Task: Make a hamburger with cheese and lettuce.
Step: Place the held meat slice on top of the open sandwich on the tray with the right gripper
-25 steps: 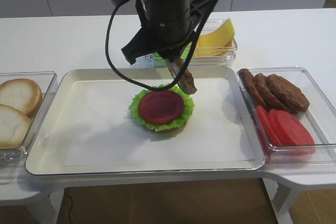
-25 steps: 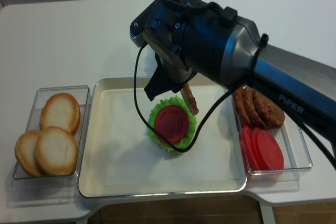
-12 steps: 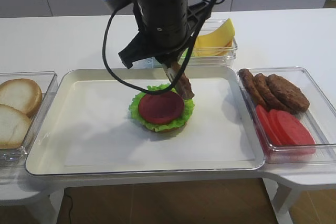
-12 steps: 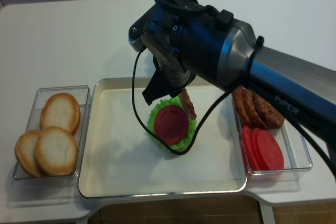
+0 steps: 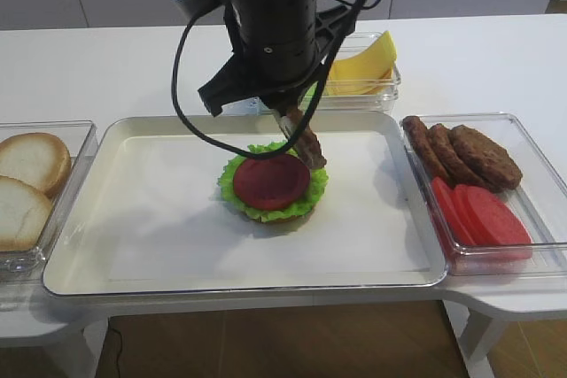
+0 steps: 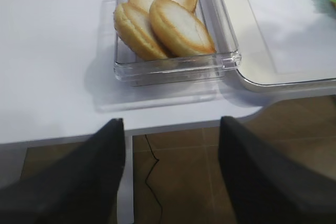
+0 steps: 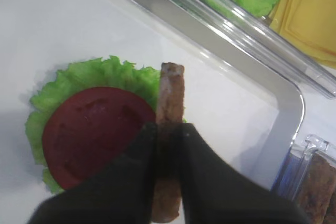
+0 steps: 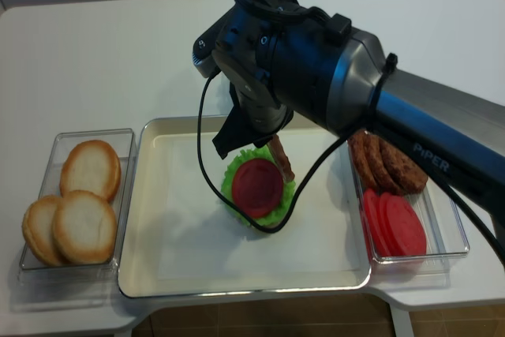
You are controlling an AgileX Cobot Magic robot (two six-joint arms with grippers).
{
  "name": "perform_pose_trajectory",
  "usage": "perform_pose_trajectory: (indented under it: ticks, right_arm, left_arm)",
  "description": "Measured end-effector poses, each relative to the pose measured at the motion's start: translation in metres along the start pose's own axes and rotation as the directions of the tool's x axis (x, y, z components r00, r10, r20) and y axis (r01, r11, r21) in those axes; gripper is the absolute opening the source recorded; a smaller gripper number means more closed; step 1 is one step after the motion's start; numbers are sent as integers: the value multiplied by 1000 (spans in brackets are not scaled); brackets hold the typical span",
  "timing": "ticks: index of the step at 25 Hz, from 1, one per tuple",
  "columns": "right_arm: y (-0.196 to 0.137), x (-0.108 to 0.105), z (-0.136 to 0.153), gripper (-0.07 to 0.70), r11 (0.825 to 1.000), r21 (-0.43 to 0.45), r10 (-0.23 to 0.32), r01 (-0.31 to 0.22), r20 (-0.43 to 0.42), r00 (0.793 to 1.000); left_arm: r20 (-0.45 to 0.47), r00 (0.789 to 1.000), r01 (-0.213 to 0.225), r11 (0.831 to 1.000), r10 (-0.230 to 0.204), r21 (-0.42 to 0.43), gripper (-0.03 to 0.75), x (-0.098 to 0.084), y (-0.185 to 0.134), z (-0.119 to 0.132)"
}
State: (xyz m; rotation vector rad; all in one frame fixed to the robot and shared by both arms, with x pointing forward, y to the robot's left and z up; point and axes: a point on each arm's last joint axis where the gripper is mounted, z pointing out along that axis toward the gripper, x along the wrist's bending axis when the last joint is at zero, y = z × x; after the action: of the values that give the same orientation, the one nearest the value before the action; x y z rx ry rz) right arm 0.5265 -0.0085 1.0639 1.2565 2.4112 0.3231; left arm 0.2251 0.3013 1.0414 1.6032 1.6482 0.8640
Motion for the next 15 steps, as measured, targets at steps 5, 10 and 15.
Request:
perform_pose_trajectory:
  ticks: [5, 10, 15]
  right_arm:
    - [0, 1, 0, 92, 1000, -2, 4, -4, -11, 1000]
    - [0, 3, 0, 92, 1000, 4, 13, -13, -30, 999]
    - [0, 3, 0, 92, 1000, 4, 15, -15, -34, 999]
  left_arm:
    - [0, 1000, 0, 1000, 0, 0, 421, 0, 0, 0]
    - [0, 1000, 0, 1000, 0, 0, 421, 0, 0, 0]
    - [0, 1000, 0, 1000, 0, 0, 421, 0, 0, 0]
